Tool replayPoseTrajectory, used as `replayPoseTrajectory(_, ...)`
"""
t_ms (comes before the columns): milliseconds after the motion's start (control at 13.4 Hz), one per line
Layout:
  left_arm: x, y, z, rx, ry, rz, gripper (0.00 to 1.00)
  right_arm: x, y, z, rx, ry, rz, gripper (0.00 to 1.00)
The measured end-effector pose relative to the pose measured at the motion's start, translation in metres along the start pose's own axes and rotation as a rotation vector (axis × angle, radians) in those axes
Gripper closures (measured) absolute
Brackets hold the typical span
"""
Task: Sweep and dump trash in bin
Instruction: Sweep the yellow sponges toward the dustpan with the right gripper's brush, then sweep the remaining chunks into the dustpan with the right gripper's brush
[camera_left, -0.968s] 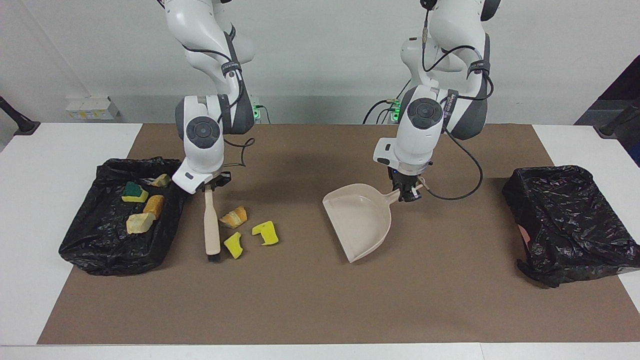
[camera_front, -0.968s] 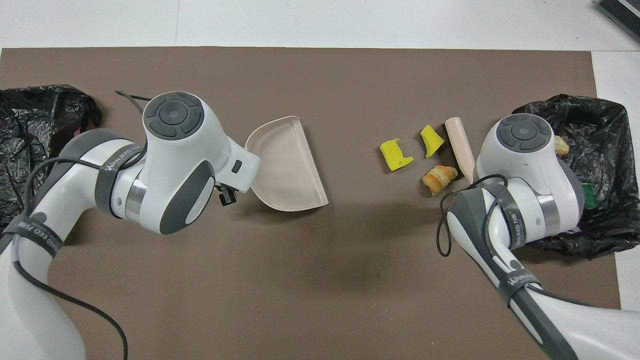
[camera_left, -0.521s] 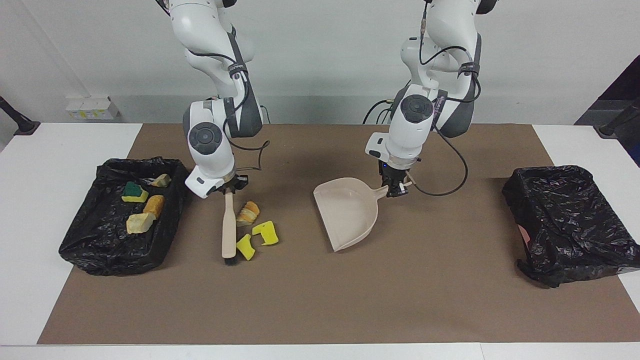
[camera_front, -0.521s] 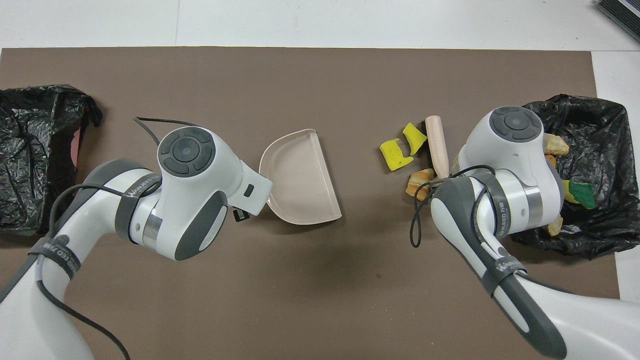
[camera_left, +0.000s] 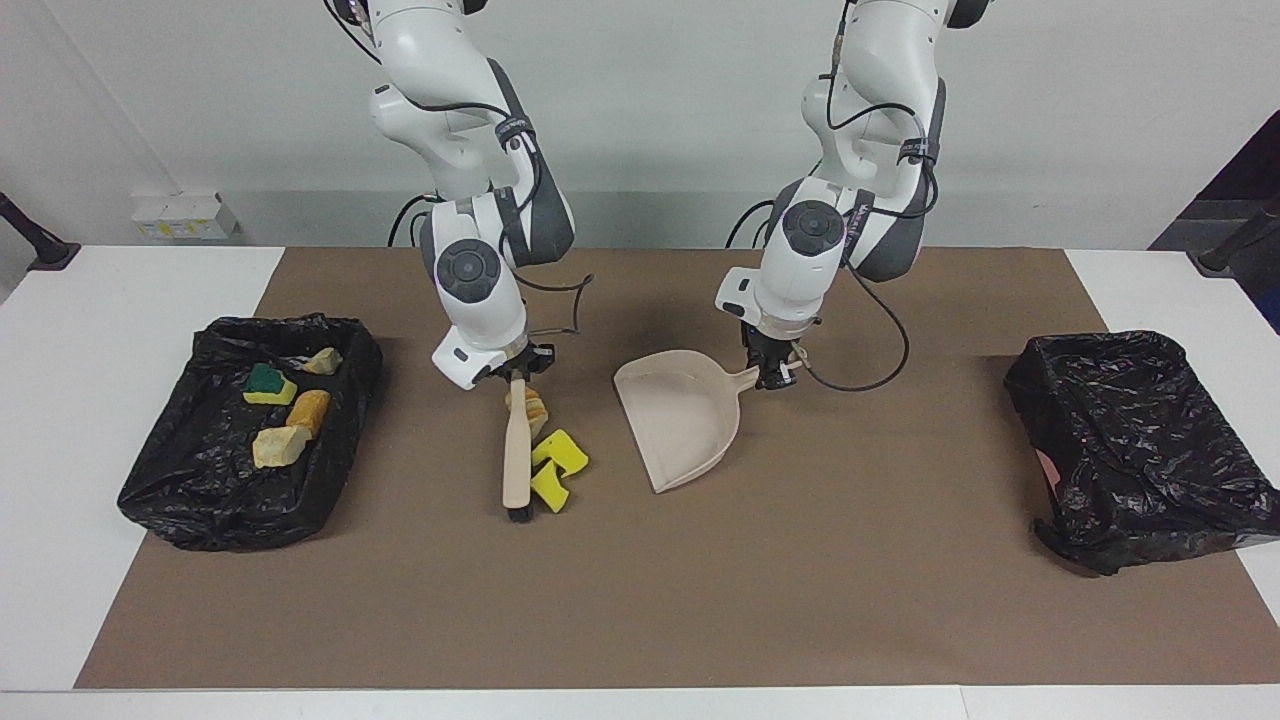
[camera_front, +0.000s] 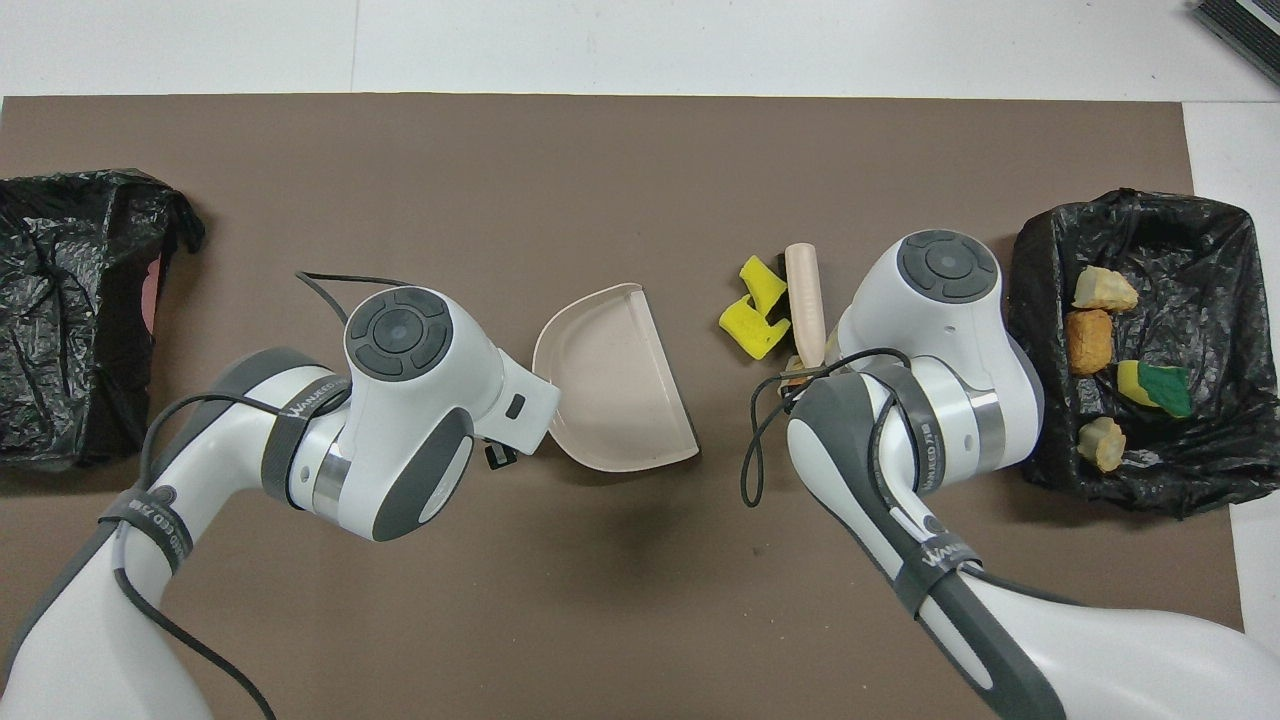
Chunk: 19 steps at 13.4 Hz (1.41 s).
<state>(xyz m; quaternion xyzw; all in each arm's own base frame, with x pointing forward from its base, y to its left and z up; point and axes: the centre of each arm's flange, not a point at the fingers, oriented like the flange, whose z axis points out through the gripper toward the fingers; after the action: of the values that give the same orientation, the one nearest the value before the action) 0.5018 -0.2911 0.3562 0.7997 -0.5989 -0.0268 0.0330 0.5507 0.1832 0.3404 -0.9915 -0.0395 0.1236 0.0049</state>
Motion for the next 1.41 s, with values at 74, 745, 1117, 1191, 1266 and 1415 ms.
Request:
replayPoseTrajectory(74, 0.001, 0.002, 0.0, 0.0, 0.002, -0.005, 0.68, -0.002, -0.01, 0.001, 0.006, -0.002, -0.012, 0.74)
replayPoseTrajectory(745, 0.001, 0.004, 0.0, -0.002, 0.003, -0.029, 0.68, -0.038, -0.126, -0.016, 0.177, -0.034, -0.16, 0.74)
replayPoseTrajectory(1117, 0.002, 0.006, 0.0, -0.003, 0.004, -0.049, 0.68, -0.04, -0.047, -0.065, 0.161, -0.068, -0.072, 0.74)
replayPoseTrajectory(1191, 0.002, 0.006, 0.0, -0.003, 0.004, -0.05, 0.68, -0.039, -0.028, -0.07, 0.138, -0.073, -0.054, 0.74)
replayPoseTrajectory(1266, 0.003, 0.006, 0.0, -0.003, 0.004, -0.051, 0.68, -0.04, -0.013, -0.072, 0.115, -0.08, -0.04, 0.74)
replayPoseTrajectory(1415, 0.003, 0.006, 0.0, -0.003, 0.004, -0.054, 0.68, -0.044, 0.014, -0.065, 0.055, -0.1, -0.016, 0.74)
